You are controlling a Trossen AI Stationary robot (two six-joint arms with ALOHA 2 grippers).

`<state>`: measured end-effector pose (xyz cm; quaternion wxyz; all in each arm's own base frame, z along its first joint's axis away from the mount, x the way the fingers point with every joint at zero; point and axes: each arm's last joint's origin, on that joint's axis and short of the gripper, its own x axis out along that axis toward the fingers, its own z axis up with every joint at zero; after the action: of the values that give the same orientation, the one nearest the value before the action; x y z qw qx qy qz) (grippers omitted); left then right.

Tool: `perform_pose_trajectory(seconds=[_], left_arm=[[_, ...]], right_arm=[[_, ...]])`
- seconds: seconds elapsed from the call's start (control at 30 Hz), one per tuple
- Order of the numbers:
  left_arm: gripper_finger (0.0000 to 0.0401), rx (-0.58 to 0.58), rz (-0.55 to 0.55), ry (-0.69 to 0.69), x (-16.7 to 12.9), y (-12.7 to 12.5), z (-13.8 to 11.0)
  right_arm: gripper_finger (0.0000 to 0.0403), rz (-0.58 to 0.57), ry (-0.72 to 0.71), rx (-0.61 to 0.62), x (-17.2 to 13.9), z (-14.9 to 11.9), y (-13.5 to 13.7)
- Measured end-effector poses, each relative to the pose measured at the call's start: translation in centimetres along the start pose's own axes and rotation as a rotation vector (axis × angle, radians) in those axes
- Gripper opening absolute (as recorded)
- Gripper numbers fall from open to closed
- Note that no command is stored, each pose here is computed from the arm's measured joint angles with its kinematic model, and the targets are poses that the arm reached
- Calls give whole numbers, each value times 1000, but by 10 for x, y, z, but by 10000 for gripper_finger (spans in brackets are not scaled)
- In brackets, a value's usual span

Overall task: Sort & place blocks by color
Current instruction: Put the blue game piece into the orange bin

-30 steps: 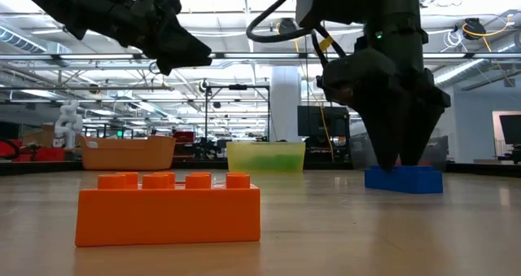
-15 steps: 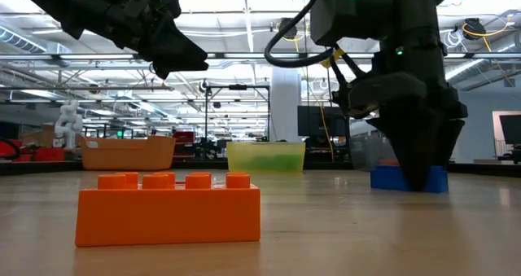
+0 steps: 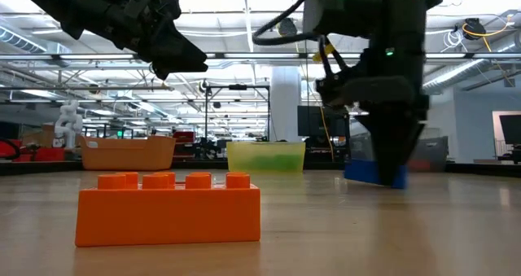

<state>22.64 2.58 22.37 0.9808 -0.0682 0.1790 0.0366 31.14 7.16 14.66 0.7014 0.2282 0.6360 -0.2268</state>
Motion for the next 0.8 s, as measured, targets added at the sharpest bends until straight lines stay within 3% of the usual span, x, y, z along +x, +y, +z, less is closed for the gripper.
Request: perform_pose_trajectory(seconds=[0.27, 0.53, 0.7, 0.8], left_arm=[[157, 3, -1, -21, -3, 0, 3], [157, 35, 3, -56, -15, -2, 9], [157, 105, 112, -35, -15, 3, 7], [157, 231, 162, 2, -14, 3, 4]], right_arm=[[121, 14, -254, -85, -1, 46, -17], [121, 210, -596, -196, -16, 111, -38], [121, 308, -740, -350, -26, 128, -43], [121, 342, -771, -418, -29, 131, -43]])
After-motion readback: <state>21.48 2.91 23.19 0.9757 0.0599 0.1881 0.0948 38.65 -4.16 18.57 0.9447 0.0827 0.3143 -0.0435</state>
